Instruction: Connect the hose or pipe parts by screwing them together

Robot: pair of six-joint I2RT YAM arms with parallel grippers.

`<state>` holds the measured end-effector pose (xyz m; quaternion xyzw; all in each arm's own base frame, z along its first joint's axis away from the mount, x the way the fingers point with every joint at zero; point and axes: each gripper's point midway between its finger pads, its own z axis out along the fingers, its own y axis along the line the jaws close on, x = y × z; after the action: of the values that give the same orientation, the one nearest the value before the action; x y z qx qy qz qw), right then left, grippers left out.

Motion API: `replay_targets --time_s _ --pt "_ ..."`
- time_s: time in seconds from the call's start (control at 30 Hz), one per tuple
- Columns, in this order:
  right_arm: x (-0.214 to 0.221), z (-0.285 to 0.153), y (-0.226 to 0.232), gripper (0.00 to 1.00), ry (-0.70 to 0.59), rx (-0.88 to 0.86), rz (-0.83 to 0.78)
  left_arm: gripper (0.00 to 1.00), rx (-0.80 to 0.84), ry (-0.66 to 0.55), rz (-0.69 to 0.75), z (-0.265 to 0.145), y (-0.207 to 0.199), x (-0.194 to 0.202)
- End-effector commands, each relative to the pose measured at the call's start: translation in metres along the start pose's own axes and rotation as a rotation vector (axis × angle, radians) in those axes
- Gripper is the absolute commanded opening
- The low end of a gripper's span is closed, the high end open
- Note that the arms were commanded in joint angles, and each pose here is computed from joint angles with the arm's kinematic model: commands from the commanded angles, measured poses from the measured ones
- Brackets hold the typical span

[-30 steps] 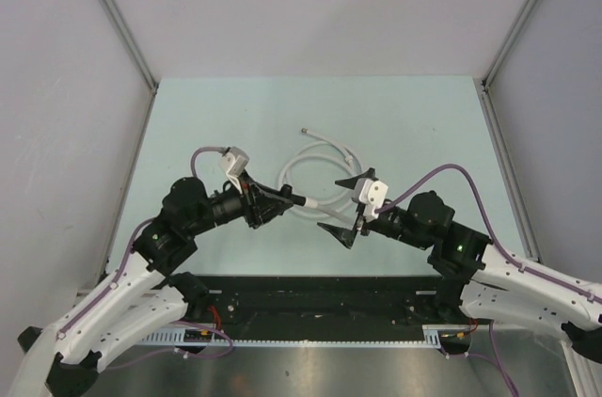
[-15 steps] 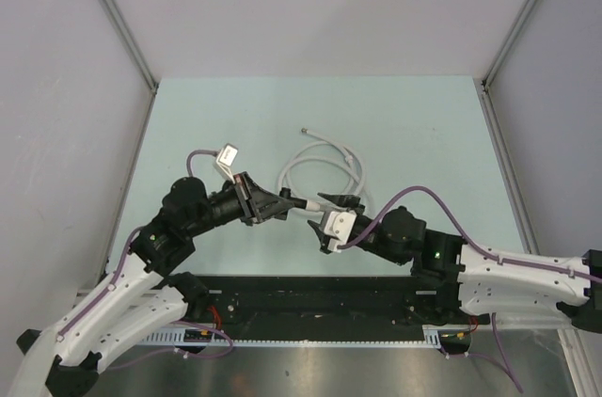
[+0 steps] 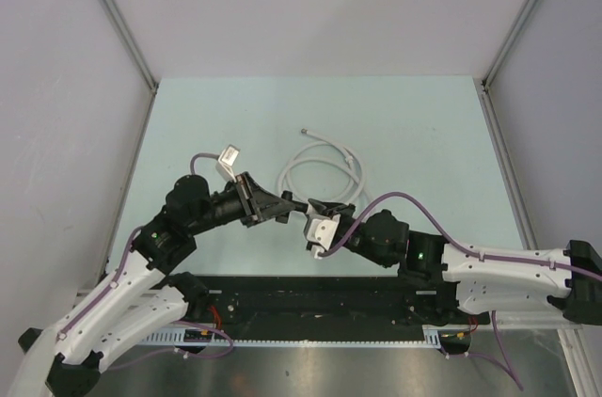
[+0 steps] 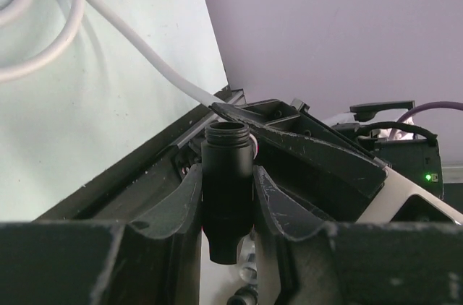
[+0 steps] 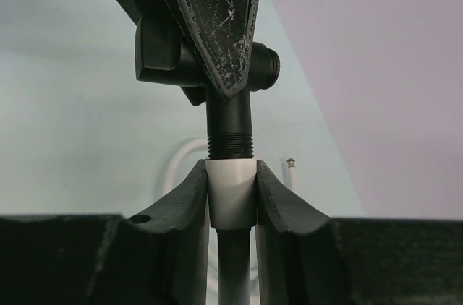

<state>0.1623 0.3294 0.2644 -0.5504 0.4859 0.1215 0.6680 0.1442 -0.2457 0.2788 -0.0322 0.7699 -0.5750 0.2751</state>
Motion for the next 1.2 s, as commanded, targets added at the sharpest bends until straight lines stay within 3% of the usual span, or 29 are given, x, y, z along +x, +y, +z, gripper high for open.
replay_targets --time_s 0.0,0.1,0.2,0.33,0.43,0.57,0.7,0.87,0.9,0.97,1.0,1.07,1.1,1.17 --pt "-0.026 0.002 -0.003 0.0 -0.093 0.005 0.03 0.0 0.162 0.001 0.025 -0.012 -0.052 -0.008" --pt "-0.04 -0.002 0.005 0.0 -0.151 -0.068 0.139 0.0 0.182 -0.039 0.228 -0.013 -0.058 -0.017" --pt "-0.046 -0.006 0.008 0.0 -0.188 -0.147 0.258 0.0 0.197 -0.094 0.572 -0.014 -0.049 -0.023" --pt "-0.047 -0.015 0.026 0.0 -0.226 -0.334 0.362 0.0 0.299 -0.187 0.893 -0.017 -0.051 -0.026" --pt "-0.039 -0.017 0.03 0.0 -0.204 -0.393 0.439 0.0 0.4 -0.168 1.088 -0.014 -0.048 -0.012" --pt "-0.038 -0.025 0.038 0.0 -0.212 -0.503 0.516 0.0 0.512 -0.053 1.284 -0.005 -0.035 0.011" --pt "-0.034 -0.035 0.035 0.0 -0.219 -0.606 0.618 0.0 0.521 -0.085 1.475 0.001 -0.023 0.011" --pt "-0.019 -0.036 0.024 0.0 -0.173 -0.603 0.708 0.0 0.455 -0.124 1.504 0.008 -0.017 0.0" --pt "-0.012 -0.032 0.019 0.04 -0.144 -0.552 0.714 0.0 0.445 -0.127 1.488 0.008 -0.017 -0.002" --pt "-0.006 -0.03 0.009 0.21 -0.12 -0.472 0.713 0.0 0.436 -0.131 1.453 0.008 -0.019 -0.004" --pt "0.003 -0.027 0.003 0.37 -0.083 -0.411 0.714 0.0 0.427 -0.135 1.395 0.007 -0.022 -0.005" --pt "0.006 -0.029 -0.008 0.52 -0.07 -0.329 0.703 0.0 0.368 -0.194 1.321 0.004 -0.027 -0.017" --pt "0.016 -0.027 -0.018 0.62 -0.034 -0.245 0.704 0.0 0.346 -0.209 1.21 0.001 -0.03 -0.021" --pt "0.018 -0.028 -0.028 0.7 -0.033 -0.169 0.692 0.0 0.264 -0.314 1.073 -0.007 -0.035 -0.041"
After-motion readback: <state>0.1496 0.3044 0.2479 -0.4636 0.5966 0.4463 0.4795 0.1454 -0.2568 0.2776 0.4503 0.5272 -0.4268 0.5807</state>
